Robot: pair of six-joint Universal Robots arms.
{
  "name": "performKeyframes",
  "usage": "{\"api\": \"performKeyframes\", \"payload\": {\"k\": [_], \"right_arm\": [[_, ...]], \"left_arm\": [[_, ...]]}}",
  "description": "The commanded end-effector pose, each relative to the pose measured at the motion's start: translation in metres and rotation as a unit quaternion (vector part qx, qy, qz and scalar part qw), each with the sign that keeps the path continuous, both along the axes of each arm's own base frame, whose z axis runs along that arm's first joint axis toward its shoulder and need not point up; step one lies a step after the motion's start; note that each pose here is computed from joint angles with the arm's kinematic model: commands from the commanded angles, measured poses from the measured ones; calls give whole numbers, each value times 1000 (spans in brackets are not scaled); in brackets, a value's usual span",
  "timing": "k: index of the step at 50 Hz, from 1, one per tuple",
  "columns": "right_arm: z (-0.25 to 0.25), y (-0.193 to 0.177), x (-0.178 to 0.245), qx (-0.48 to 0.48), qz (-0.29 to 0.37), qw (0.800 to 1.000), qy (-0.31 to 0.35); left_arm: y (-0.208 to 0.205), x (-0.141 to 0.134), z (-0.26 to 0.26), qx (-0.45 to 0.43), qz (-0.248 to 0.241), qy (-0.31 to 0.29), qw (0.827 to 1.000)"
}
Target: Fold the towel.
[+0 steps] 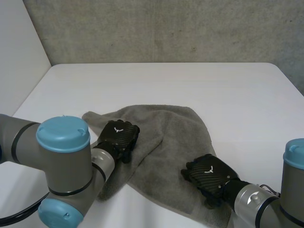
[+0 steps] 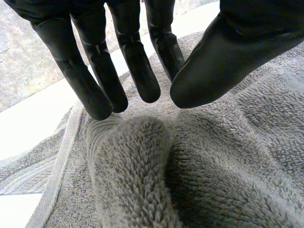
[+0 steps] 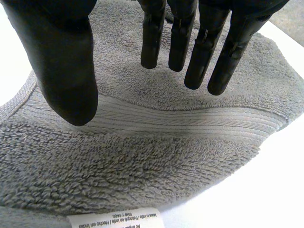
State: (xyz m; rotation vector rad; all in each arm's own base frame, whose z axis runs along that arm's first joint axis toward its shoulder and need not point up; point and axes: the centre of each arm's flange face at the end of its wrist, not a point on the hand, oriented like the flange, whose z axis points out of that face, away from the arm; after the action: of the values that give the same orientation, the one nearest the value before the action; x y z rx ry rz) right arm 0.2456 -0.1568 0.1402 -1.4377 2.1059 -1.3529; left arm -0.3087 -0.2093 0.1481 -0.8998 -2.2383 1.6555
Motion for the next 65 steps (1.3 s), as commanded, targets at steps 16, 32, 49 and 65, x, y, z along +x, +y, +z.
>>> {"api": "performKeyframes", "payload": {"k": [16, 32, 49, 65], "right_arm": [[7, -7, 24, -48, -13, 999, -4], [25, -5, -14, -20, -38, 999, 17], [7, 35, -28, 13, 3, 999, 33], [-2, 39, -30, -7, 1, 999, 35]], "left_arm": [[15, 20, 14, -41, 19, 72, 996], [-32, 57, 39, -58, 97, 76, 991], [-36, 57, 25, -37, 93, 70, 992], [-36, 57, 23, -35, 93, 69, 993]]}}
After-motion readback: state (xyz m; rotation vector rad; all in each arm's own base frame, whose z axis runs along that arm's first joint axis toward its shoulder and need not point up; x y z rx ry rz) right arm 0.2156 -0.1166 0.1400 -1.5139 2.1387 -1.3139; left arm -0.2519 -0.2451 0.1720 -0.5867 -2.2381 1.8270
